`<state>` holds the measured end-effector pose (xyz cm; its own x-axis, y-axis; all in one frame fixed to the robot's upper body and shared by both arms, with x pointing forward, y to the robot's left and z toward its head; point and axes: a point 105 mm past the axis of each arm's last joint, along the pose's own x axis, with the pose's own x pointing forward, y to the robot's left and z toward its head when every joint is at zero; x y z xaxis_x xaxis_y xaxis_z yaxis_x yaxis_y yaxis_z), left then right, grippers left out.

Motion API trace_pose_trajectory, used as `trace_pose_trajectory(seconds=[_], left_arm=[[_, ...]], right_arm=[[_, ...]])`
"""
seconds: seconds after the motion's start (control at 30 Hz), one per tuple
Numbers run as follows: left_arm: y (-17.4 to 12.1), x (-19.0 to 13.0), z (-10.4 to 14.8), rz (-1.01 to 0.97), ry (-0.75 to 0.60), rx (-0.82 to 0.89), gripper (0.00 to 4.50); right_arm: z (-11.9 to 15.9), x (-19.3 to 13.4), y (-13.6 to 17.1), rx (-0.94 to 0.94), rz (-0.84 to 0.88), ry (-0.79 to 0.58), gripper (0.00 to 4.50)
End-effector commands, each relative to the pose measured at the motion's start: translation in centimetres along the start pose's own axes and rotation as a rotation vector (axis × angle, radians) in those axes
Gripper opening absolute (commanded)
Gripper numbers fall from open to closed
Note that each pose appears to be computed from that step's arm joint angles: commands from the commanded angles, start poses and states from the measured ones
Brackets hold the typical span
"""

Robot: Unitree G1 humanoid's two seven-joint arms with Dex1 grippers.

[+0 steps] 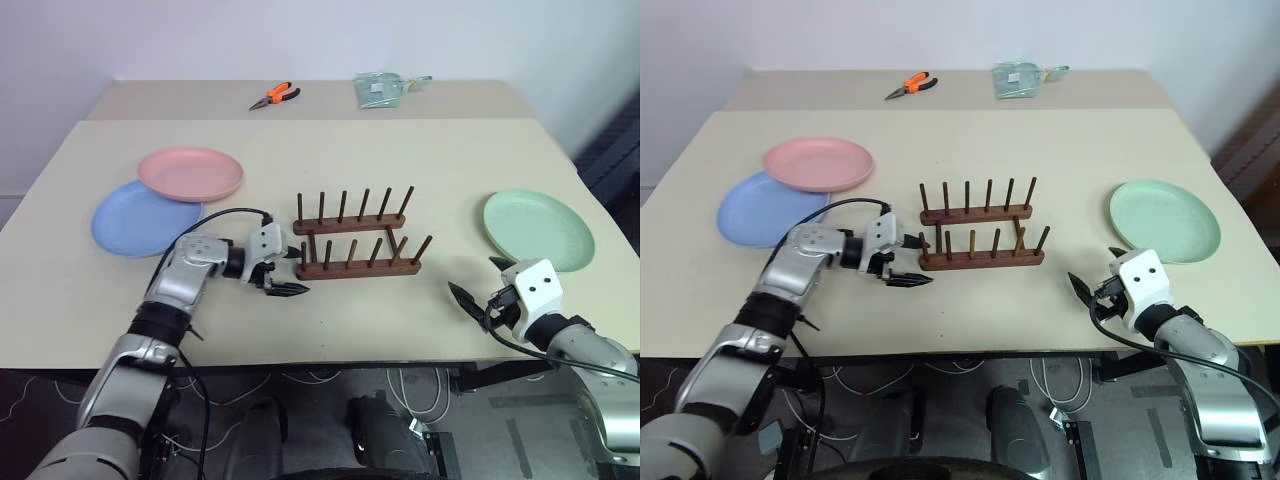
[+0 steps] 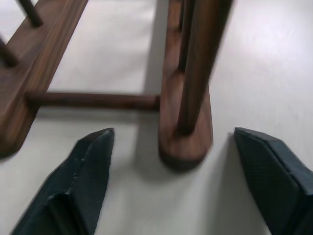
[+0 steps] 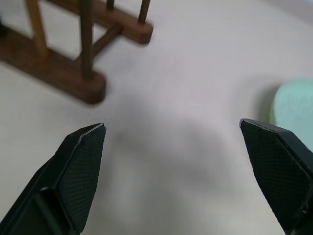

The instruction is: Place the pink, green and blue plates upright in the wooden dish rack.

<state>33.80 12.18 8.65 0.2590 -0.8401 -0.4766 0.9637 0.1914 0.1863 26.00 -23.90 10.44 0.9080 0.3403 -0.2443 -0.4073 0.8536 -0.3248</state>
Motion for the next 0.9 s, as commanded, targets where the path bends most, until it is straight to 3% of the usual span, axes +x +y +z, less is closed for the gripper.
trace_pose_trajectory(seconds=[0.03,0.1,0.2,0.33,0.63,0.9], left_arm=[[-1.2,-2.2,-0.8,-0.003,0.002,-0.127,3.19],[-2.8,-2.0,0.3,-0.055,-0.05,-0.143,2.47],[-3.8,-0.2,1.0,-0.049,-0.063,-0.147,0.98],[-4.1,1.9,0.5,-0.004,-0.061,-0.174,0.98],[0.6,5.5,-0.5,0.244,-0.078,-0.205,0.98],[0.9,5.5,-1.3,0.228,-0.057,-0.174,0.98]], right_arm=[[1.7,0.1,2.1,-0.034,0.104,-0.04,2.63],[1.6,0.8,3.7,-0.03,0.157,-0.037,1.62],[1.2,1.8,4.9,-0.018,0.189,-0.024,0.04],[1.3,3.2,5.7,-0.004,0.201,-0.027,0.04],[0.4,9.3,3.4,0.001,0.031,0.032,0.04],[1.2,10.0,1.9,0.006,0.004,0.002,0.04]])
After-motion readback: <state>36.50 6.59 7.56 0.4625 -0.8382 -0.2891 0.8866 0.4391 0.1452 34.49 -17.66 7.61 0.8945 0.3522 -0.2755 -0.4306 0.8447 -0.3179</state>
